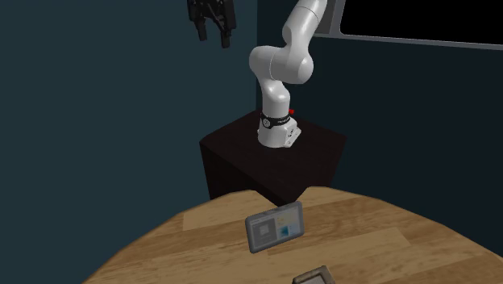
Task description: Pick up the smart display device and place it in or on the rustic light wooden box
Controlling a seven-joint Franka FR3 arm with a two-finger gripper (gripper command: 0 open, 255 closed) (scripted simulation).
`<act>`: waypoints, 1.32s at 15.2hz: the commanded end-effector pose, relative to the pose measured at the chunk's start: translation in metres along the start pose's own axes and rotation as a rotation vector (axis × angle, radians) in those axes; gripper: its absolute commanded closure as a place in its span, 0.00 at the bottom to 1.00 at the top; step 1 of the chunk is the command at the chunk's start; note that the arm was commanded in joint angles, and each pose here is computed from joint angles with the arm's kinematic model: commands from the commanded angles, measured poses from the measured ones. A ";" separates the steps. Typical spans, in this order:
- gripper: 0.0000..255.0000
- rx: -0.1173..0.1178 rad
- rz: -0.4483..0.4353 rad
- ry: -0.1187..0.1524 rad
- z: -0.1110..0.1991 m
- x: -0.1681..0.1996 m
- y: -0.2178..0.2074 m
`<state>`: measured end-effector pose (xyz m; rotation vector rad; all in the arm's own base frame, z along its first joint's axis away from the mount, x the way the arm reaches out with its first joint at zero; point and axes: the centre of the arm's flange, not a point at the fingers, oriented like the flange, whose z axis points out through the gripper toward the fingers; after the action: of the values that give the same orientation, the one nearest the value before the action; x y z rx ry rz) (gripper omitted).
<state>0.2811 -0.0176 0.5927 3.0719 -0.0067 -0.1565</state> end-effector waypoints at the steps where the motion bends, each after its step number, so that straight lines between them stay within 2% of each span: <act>1: 0.00 0.000 0.000 0.000 0.000 0.000 0.000; 20: 0.00 0.126 0.249 0.031 0.187 0.031 -0.145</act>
<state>0.2926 0.1074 0.4024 3.1568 -0.3840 -0.1060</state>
